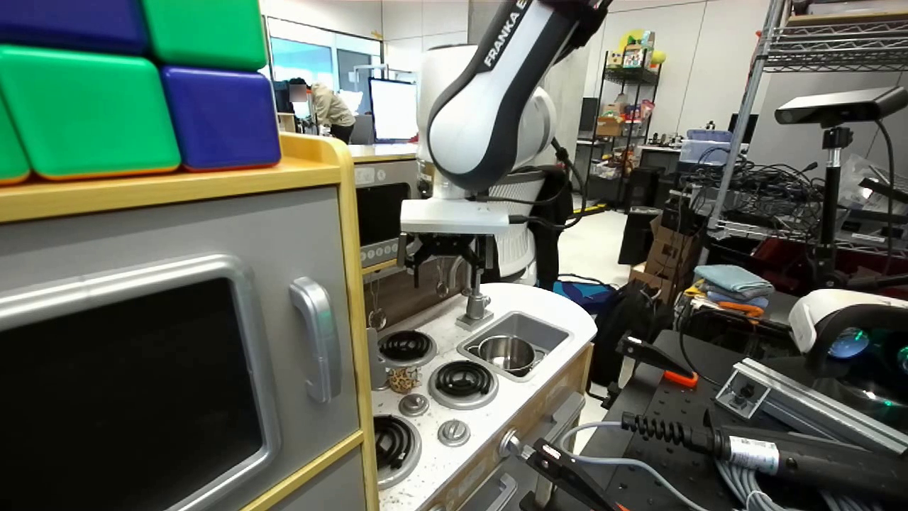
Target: Put the stuffed toy in the pot
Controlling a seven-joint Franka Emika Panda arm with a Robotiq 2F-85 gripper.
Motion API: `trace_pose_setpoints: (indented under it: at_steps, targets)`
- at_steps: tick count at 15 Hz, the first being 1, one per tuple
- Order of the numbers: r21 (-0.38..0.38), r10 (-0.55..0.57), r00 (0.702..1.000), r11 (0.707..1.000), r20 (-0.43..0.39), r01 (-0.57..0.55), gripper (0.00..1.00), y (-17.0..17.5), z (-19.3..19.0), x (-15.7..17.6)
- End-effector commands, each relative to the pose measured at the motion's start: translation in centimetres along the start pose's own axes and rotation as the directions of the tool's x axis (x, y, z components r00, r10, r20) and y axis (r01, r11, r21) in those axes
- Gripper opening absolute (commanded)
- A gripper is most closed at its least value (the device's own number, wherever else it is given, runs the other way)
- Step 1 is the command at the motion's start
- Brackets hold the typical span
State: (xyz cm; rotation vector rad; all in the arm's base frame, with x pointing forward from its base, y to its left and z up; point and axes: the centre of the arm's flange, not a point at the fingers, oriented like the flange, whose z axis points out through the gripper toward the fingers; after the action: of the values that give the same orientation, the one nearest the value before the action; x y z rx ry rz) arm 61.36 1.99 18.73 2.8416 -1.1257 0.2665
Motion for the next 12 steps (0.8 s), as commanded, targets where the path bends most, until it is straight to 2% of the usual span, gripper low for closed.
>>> trace_pose_setpoints:
  at_steps: [1, 5, 6, 8, 10, 11, 12]
  targets:
    - [0.029, 0.054, 0.997, 0.998, -0.054, -0.053, 1.0, -3.6, 3.8, 2.1]
    - [-0.025, 0.094, 0.995, 0.995, -0.029, -0.094, 1.0, -5.1, 6.5, 3.0]
    - [-0.059, 0.086, 0.996, 0.994, -0.02, -0.087, 1.0, -5.0, 7.3, 2.9]
    - [-0.177, 0.058, 0.998, 0.983, 0.003, -0.056, 1.0, -4.2, 8.9, 2.8]
    - [-0.269, 0.022, 1.0, 0.963, -0.009, -0.024, 1.0, -3.5, 9.7, 3.1]
    - [-0.2, 0.04, 0.999, 0.979, 0.015, -0.036, 1.0, -2.3, 9.0, 2.0]
    - [-0.212, 0.038, 0.999, 0.977, 0.014, -0.034, 1.0, -2.3, 9.3, 2.0]
